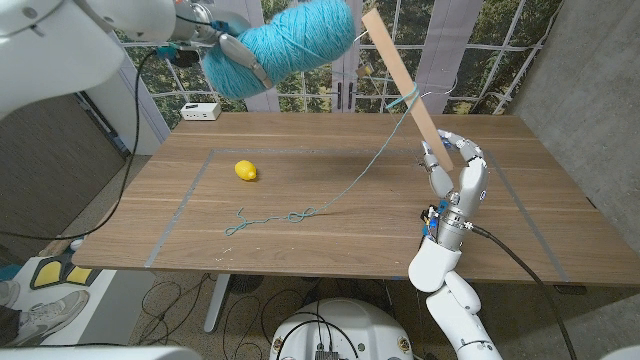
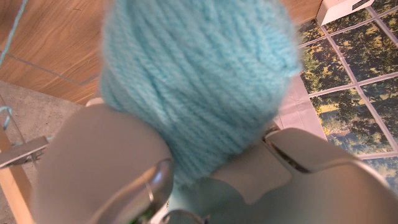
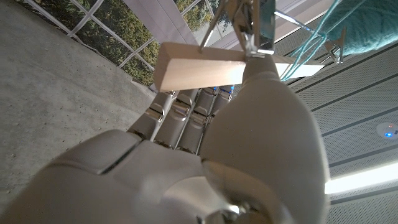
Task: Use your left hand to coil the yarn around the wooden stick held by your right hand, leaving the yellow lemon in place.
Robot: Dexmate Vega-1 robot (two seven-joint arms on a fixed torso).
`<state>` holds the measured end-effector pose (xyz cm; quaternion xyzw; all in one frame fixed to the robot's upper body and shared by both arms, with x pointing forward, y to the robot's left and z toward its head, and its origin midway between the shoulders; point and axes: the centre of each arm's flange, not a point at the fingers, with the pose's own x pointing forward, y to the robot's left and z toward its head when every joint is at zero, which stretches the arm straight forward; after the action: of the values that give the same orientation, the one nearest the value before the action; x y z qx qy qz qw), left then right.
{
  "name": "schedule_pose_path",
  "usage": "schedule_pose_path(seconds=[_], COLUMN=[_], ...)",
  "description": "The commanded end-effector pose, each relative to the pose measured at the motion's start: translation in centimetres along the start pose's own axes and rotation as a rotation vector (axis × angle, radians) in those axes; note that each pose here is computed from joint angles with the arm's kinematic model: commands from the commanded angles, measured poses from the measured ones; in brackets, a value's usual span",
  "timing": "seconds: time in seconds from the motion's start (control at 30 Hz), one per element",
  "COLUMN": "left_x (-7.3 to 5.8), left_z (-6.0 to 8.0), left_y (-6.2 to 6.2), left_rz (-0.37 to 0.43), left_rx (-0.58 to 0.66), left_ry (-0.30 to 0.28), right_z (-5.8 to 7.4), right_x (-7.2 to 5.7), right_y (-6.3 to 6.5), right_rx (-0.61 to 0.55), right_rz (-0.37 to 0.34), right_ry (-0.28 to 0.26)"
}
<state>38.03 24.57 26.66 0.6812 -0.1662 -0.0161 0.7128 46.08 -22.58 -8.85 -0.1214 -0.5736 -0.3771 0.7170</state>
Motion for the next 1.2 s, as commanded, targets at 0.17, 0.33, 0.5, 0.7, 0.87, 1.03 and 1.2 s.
schedule_pose_path(seconds=[0.17,0.33,0.5,0.7,0.87,1.03,1.2], left_x=[0.8,1.2,1.0,0.1,-0.3,-0.8,-1.2], left_z=[1.2,2.1,3.3,5.6,7.4,9.0,10.1], left_y=[-3.5,-4.8,-6.2,-7.5,-9.0,-9.9,-10.5], left_rz=[-0.152,-0.205,-0.285,-0.36,-0.453,-0.489,-0.501], left_rx=[0.084,0.089,0.058,0.08,0.078,0.102,0.105], left_ry=[0.006,-0.045,-0.159,-0.276,-0.38,-0.446,-0.5], right_z=[-0.1,0.0,0.2,0.5,0.6,0.6,0.9], right_x=[2.2,2.8,3.2,3.2,3.1,2.9,2.3], right_y=[-0.9,-0.7,-0.5,-0.1,0.0,0.1,0.4], right_rx=[-0.008,-0.005,-0.012,-0.016,-0.025,-0.04,-0.113], right_rz=[-0.093,-0.097,-0.095,-0.085,-0.08,-0.075,-0.042], right_ry=[0.019,0.02,0.015,0.012,0.011,0.009,-0.042])
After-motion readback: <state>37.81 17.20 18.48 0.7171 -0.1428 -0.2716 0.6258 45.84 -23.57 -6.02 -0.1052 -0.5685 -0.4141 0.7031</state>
